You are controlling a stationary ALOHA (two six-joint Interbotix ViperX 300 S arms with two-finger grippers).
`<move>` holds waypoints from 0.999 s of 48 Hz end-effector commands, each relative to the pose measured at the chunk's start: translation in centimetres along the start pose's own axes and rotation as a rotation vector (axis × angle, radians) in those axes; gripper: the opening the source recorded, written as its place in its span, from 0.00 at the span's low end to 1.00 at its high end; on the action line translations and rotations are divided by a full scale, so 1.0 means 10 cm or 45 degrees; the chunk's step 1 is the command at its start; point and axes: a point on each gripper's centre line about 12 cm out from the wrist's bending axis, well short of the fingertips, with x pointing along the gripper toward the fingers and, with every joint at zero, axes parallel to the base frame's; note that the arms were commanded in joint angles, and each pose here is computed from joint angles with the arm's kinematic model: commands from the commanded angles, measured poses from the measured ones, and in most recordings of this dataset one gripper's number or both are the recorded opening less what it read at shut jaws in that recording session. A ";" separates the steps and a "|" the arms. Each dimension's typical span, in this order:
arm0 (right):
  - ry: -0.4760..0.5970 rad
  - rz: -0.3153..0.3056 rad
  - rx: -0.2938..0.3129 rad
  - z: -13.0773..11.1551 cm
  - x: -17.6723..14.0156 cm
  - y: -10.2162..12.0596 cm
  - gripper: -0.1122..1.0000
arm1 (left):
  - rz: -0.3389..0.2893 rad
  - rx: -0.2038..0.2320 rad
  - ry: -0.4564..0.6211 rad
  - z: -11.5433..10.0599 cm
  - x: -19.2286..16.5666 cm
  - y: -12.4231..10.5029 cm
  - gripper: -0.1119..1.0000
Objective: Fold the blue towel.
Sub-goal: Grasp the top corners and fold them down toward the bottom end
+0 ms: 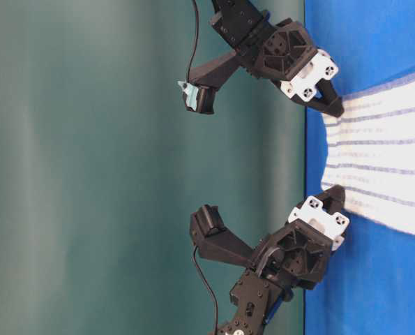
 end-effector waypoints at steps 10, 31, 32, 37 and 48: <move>-0.046 0.013 -0.010 0.12 -0.02 0.05 0.27 | 0.007 0.007 -0.005 0.03 -0.07 0.04 0.14; -0.134 0.054 -0.022 0.28 -0.38 0.20 0.27 | -0.031 0.017 -0.106 0.32 -0.54 -0.05 0.14; -0.140 0.061 -0.027 0.28 -0.40 0.23 0.27 | -0.038 0.019 -0.108 0.32 -0.57 -0.07 0.14; -0.151 0.101 -0.040 0.27 -0.52 0.38 0.27 | -0.076 0.041 -0.129 0.34 -0.71 -0.19 0.14; -0.127 0.213 -0.063 0.09 -0.75 0.77 0.27 | -0.216 0.066 -0.127 0.23 -0.97 -0.64 0.14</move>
